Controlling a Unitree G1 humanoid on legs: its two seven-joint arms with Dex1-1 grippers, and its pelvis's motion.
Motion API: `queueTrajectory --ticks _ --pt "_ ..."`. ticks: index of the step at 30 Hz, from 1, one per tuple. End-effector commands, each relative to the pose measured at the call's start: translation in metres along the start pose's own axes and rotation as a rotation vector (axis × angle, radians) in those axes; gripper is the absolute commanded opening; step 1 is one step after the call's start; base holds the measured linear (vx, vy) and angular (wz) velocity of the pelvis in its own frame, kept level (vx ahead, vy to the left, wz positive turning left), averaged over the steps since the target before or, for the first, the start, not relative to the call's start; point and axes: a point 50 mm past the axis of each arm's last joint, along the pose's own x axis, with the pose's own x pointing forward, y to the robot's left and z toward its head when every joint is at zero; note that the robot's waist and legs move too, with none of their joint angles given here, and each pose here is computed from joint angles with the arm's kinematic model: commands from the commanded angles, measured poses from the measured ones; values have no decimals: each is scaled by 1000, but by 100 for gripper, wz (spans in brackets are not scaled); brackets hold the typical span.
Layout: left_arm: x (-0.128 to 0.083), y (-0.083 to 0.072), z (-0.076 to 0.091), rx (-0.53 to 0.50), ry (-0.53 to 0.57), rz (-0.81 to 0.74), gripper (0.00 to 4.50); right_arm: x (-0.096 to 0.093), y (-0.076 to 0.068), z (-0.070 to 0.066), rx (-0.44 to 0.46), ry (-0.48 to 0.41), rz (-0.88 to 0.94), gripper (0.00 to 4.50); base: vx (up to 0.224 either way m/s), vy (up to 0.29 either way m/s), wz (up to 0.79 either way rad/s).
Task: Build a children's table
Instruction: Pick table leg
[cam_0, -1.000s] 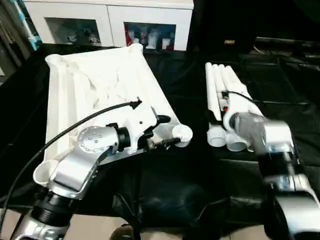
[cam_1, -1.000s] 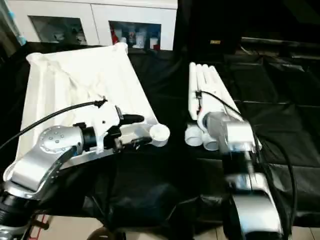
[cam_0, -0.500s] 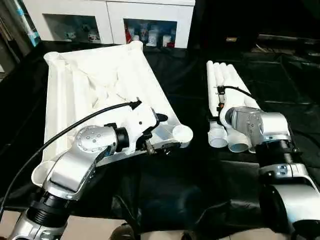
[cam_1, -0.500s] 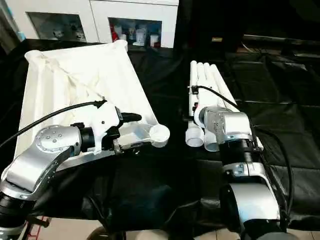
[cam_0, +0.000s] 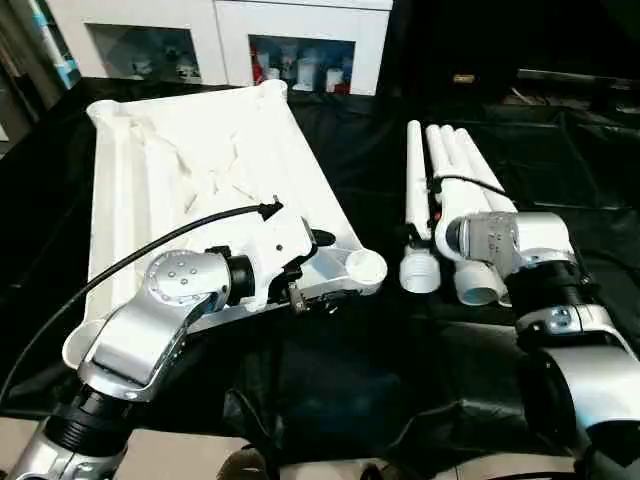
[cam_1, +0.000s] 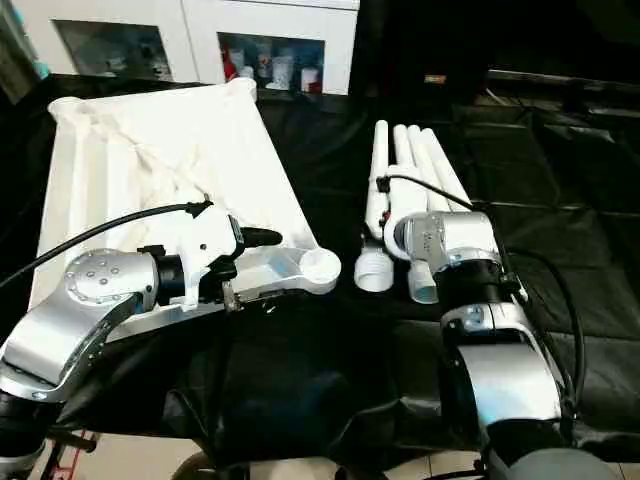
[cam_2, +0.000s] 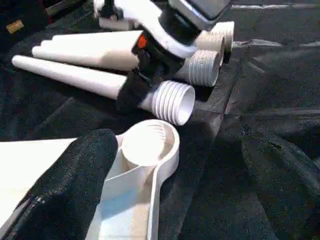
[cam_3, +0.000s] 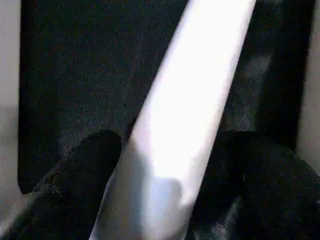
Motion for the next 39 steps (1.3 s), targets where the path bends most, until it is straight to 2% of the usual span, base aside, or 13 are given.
queueTrajectory --ticks 1,7,10,21,27,28,29,30,31,32,33,37,39 --pt "1 -2 6 22 -6 -27 450 -3 -2 4 -4 16 -14 378 0 0 0" --pt "0 -1 8 26 -6 -23 450 -1 -2 5 8 27 -11 335 0 0 0" --pt "0 1 10 24 -20 -8 450 0 -2 6 28 21 -6 297 0 0 0" --pt "7 13 12 -32 -60 61 450 -2 -6 10 193 -39 55 212 0 0 0" --pt "14 46 33 -176 -228 289 450 -13 -10 29 310 -238 159 190 0 0 0" --pt "14 46 33 -176 -228 289 450 -13 -10 29 310 -238 159 189 0 0 0" --pt "17 56 41 -261 -272 328 450 -18 -9 36 319 -328 227 188 0 0 0" --pt "22 63 47 -345 -312 353 450 -23 -6 38 292 -389 296 188 0 0 0" --pt "23 65 48 -362 -319 356 450 -24 -6 38 285 -400 310 188 0 0 0" --pt "31 71 53 -458 -350 373 450 -31 2 38 210 -459 415 188 0 0 0" --pt "31 71 53 -458 -350 373 450 -31 2 38 210 -459 415 188 0 0 0" --pt "48 80 61 -578 -386 400 450 -57 23 32 71 -584 669 188 0 0 0" --pt "53 82 64 -617 -405 401 450 -62 27 29 42 -605 716 188 0 0 0"
